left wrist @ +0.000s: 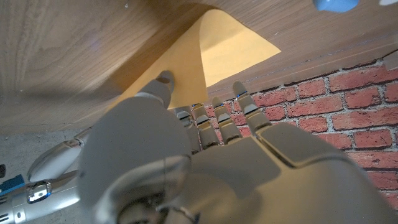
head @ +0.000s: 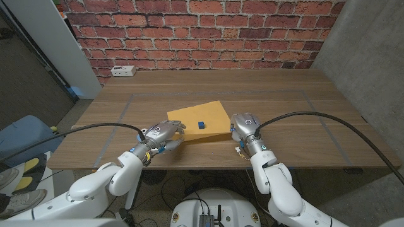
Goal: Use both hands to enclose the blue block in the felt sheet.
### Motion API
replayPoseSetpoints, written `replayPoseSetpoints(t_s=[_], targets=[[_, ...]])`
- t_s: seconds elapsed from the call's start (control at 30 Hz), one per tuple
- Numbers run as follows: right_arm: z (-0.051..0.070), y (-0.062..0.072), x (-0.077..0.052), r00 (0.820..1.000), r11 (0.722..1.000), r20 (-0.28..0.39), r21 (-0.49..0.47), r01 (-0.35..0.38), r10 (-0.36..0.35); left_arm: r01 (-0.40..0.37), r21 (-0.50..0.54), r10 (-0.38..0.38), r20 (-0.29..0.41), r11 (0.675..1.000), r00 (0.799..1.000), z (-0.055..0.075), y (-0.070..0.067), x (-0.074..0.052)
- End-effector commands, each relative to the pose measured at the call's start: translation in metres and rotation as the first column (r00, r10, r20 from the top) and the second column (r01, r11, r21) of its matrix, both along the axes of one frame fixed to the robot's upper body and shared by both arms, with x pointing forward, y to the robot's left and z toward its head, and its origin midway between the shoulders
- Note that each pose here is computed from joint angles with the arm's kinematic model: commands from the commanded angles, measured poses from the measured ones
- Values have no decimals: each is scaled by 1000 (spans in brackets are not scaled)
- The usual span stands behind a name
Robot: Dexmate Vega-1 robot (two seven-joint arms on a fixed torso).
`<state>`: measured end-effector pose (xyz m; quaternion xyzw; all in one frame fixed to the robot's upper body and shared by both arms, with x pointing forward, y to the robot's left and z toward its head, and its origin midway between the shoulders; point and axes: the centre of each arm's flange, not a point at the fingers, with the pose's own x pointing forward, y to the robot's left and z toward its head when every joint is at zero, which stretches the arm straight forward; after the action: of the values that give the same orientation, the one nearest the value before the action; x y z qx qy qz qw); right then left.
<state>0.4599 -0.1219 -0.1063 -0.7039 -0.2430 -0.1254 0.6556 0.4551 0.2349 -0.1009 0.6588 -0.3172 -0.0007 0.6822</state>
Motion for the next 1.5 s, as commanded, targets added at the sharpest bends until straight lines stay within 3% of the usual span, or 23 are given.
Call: replayPoseSetpoints(t_s=[0.03, 0.13, 0.23, 0.5, 0.67, 0.8, 0.97, 1.23, 1.33, 1.5], targets=[[20, -10, -28, 990, 997, -136, 68, 39, -29, 79, -154, -102, -148, 985, 984, 13, 15, 11], [25, -12, -31, 986, 994, -165, 99, 33, -16, 107, -198, -147, -200, 974, 969, 16, 19, 13], [31, -13, -32, 983, 989, -185, 145, 10, 17, 150, -264, -221, -263, 953, 939, 20, 25, 17], [37, -9, -26, 981, 988, -184, 147, -36, 64, 200, -358, -327, -341, 912, 881, 28, 32, 22], [40, -8, -23, 969, 990, -236, 135, -43, 75, 211, -382, -359, -374, 900, 855, 32, 33, 27], [40, -9, -21, 978, 990, -197, 131, -44, 70, 213, -363, -357, -395, 907, 847, 37, 32, 30], [39, -11, -19, 993, 986, -101, 163, -40, 57, 218, -320, -344, -419, 922, 840, 44, 29, 33], [37, -7, -11, 998, 983, 36, 171, -66, 60, 222, -238, -312, -474, 946, 824, 53, 22, 34], [39, -1, -5, 998, 992, 44, 113, -48, 43, 235, -212, -311, -481, 948, 819, 56, 19, 33], [43, 9, 8, 1000, 1000, -27, 4, 0, 0, 250, -193, -314, -483, 949, 817, 61, 17, 32]])
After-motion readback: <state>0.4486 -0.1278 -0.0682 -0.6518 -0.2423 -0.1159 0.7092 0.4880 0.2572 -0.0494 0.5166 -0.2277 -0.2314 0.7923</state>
